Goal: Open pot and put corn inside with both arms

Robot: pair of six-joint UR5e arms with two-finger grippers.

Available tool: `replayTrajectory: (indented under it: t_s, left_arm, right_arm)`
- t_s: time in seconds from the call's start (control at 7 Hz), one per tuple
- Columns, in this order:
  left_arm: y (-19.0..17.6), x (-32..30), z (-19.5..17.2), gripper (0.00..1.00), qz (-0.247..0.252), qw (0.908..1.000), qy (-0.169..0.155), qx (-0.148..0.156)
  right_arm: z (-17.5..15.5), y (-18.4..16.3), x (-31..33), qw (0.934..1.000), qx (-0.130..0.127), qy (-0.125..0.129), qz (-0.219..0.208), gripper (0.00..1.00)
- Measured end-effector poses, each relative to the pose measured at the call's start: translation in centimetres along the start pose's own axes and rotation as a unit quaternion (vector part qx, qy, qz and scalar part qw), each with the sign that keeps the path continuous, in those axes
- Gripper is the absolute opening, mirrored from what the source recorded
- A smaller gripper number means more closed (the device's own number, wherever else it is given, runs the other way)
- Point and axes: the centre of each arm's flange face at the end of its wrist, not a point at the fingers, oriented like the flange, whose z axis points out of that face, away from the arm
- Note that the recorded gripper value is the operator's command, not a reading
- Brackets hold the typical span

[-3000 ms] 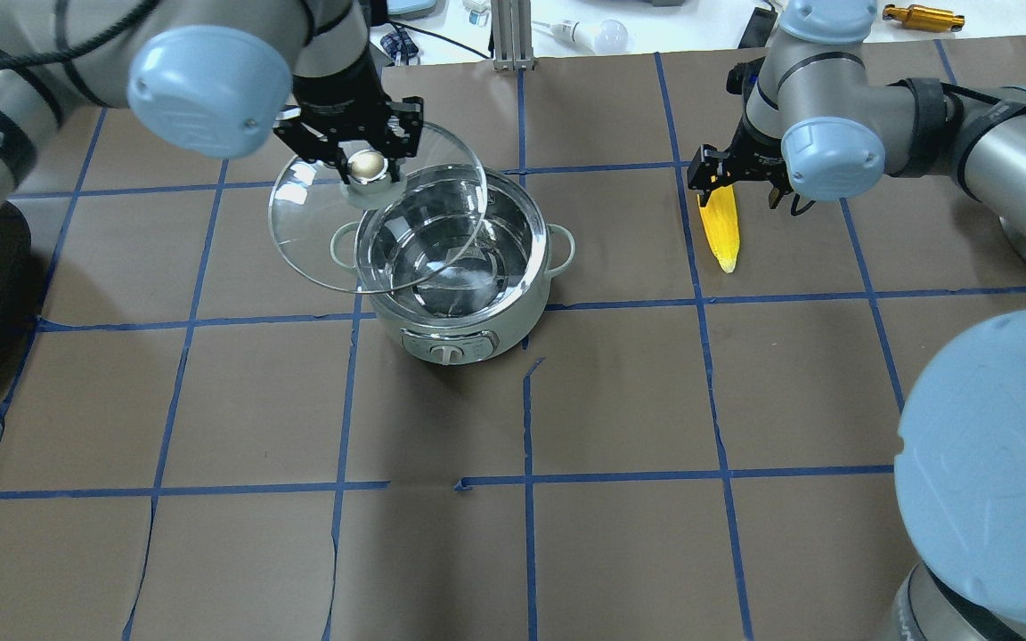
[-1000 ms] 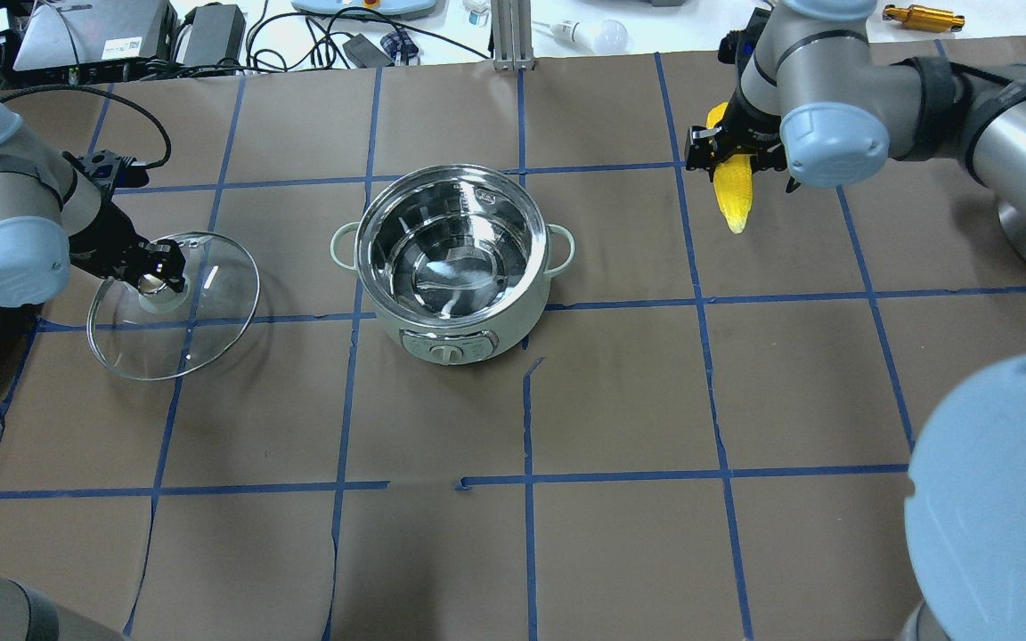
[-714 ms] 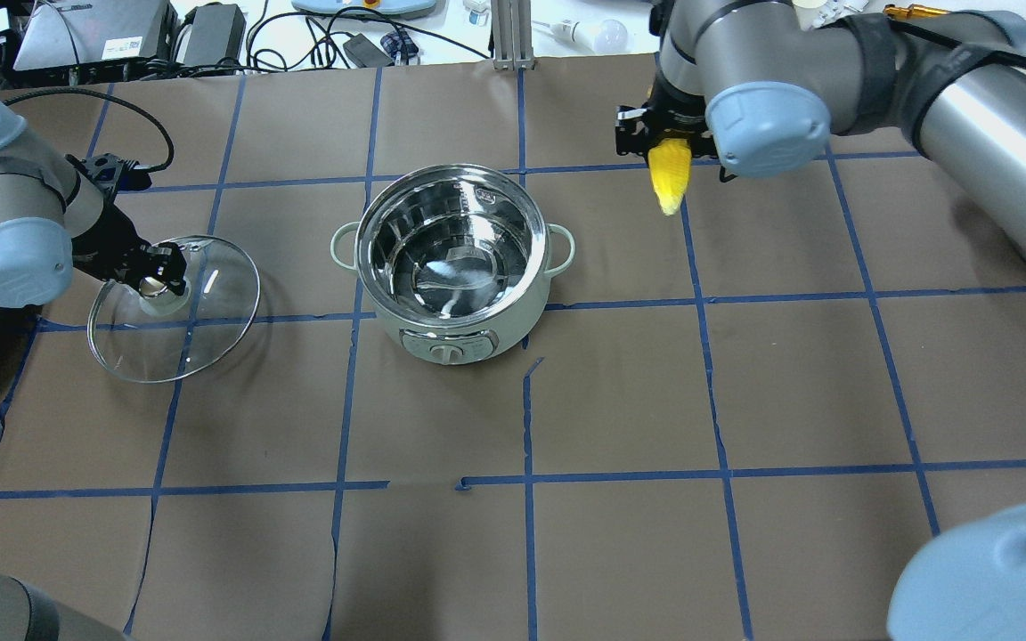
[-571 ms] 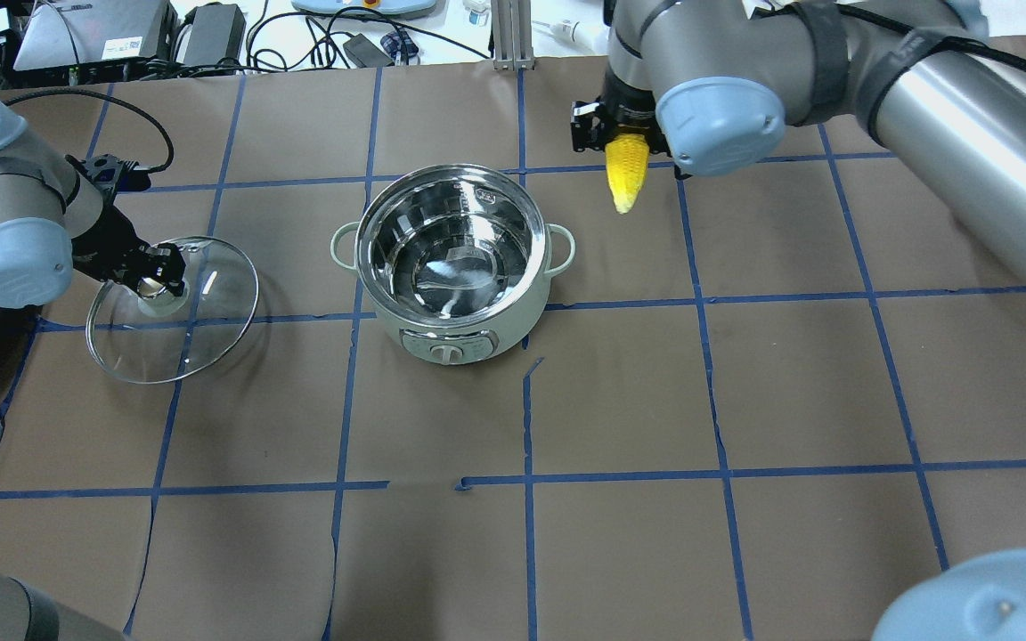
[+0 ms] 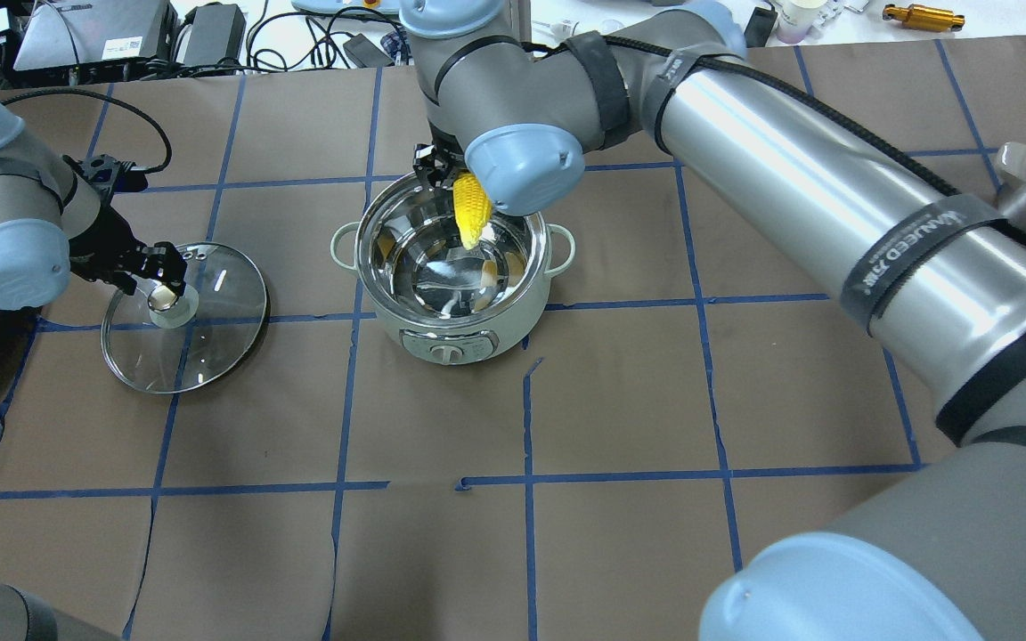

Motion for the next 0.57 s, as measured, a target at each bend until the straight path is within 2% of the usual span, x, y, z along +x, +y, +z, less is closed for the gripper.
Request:
replayTrajectory:
  t_s: [0.14,0.29,0.57]
  left_arm:
    - [-0.1,0.6,-1.9,0.92,-0.002,1.0,-0.003,0.006]
    - [0.0,1.4,-4.3,0.93,-0.004,1.0,-0.002,0.006]
    - [1.0,2.9,-10.5,0.93,-0.01,0.9999,0.005,-0.003]
  right_arm:
    - [1.0,0.2,-0.7,1.0,-0.007,0.001,-0.004,0.87]
    - [2.1,0.5,-0.9,0.9999,-0.014,0.003,-0.005,1.0]
    - [2.7,1.7,-1.0,0.9997,-0.023,0.006,-0.002,1.0]
